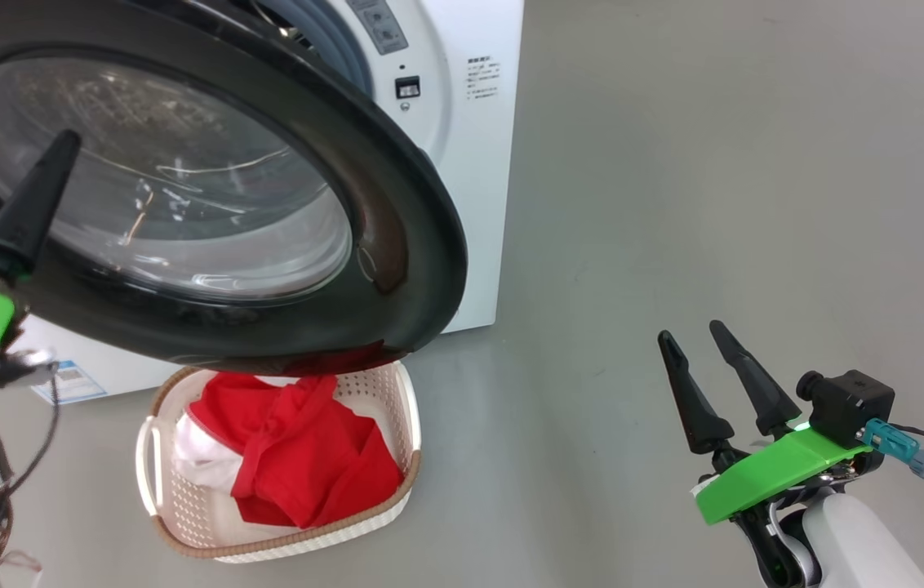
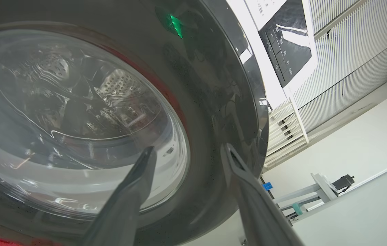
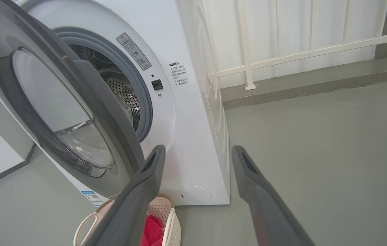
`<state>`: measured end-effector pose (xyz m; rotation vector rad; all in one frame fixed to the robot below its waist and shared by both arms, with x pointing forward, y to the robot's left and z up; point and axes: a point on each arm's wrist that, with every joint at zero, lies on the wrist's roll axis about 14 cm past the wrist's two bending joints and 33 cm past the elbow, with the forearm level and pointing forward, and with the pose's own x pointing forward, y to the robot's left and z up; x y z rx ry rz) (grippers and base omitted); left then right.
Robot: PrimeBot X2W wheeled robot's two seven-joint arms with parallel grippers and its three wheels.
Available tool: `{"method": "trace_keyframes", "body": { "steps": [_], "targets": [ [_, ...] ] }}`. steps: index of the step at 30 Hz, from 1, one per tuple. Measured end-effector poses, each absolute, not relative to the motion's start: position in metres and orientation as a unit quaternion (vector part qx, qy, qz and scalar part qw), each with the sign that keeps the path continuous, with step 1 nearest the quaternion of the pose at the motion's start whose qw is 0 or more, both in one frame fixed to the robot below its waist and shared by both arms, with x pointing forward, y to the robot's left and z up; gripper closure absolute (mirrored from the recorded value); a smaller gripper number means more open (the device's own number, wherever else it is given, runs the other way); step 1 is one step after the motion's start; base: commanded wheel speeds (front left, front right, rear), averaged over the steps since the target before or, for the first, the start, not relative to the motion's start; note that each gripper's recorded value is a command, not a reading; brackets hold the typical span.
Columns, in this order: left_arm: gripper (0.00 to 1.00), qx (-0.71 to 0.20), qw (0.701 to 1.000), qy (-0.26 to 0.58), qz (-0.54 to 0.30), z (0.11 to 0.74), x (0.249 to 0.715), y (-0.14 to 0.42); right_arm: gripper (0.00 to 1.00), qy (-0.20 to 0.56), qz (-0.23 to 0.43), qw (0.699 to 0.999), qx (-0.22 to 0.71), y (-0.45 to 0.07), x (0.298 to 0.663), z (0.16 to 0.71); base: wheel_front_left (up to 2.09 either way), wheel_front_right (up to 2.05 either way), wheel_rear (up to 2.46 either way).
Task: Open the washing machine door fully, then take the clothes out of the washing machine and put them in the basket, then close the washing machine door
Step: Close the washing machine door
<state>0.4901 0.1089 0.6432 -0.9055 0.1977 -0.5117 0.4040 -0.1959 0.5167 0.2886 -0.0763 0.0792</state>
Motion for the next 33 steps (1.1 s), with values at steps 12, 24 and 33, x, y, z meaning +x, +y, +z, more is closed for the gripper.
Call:
{"method": "trace_keyframes", "body": {
  "steps": [12, 24, 33],
  "targets": [
    [0.0, -0.343, 0.918, 0.024, -0.197, 0.624, 0.473, 0.145, 0.0, -0.036, 0.054, 0.988, 0.143, -0.187, 0.411, 0.516, 0.0, 0.0, 0.0],
    [0.0, -0.246, 0.959, -0.034, -0.134, 0.592, 0.44, 0.167, 0.0, -0.039, 0.053, 0.987, 0.143, -0.188, 0.413, 0.518, 0.0, 0.0, 0.0],
    [0.0, -0.212, 0.971, -0.046, -0.105, 0.564, 0.421, 0.17, 0.0, -0.039, 0.056, 0.987, 0.143, -0.186, 0.414, 0.518, 0.0, 0.0, 0.0]
  ]
}}
